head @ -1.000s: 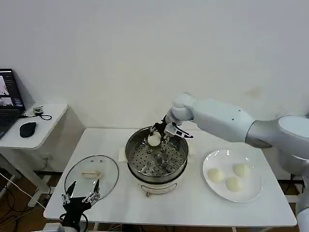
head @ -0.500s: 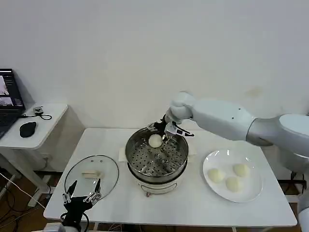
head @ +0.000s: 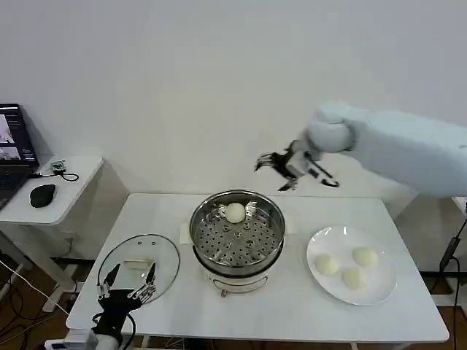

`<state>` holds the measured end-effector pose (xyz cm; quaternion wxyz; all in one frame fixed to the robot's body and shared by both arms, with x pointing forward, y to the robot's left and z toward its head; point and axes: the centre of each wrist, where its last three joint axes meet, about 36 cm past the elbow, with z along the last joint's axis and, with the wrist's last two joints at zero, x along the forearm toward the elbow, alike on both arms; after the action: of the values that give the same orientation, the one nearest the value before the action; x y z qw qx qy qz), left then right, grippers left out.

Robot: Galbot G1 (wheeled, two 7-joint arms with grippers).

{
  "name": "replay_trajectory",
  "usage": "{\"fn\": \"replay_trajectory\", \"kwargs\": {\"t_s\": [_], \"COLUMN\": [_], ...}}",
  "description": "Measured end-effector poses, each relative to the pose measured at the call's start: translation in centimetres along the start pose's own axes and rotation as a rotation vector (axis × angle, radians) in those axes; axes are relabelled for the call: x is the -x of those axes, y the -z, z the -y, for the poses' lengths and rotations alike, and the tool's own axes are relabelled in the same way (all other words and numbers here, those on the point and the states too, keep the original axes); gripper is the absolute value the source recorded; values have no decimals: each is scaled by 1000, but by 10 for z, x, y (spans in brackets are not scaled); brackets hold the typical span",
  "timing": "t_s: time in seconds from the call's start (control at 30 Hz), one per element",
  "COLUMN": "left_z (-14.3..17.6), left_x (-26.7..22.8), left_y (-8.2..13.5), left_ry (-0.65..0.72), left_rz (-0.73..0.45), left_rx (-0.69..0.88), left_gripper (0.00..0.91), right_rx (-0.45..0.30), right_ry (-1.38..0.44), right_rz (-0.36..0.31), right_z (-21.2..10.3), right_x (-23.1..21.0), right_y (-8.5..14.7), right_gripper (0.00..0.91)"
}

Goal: Take steamed baozi put them in steamer then cover it.

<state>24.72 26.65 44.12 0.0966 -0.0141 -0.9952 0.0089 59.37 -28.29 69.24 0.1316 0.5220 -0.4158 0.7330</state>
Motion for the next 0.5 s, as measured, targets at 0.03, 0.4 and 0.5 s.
{"fn": "replay_trajectory", "kwargs": {"t_s": [0.03, 0.4, 0.5], "left_z": [0, 0, 0], "left_x": [1, 10, 11], "left_y": [1, 2, 1], "left_ry": [-6, -37, -41], "left_rz": [2, 16, 19], "left_rx": [3, 43, 44], "left_gripper": [907, 907, 907], "right_rx": [31, 332, 382], "right_ry": [13, 117, 141], "right_rz": [-8, -65, -70], "right_z": [-14, -140, -163], "right_x": [0, 9, 19], "right_y": [-3, -12, -9], "right_gripper": [907, 907, 907]}}
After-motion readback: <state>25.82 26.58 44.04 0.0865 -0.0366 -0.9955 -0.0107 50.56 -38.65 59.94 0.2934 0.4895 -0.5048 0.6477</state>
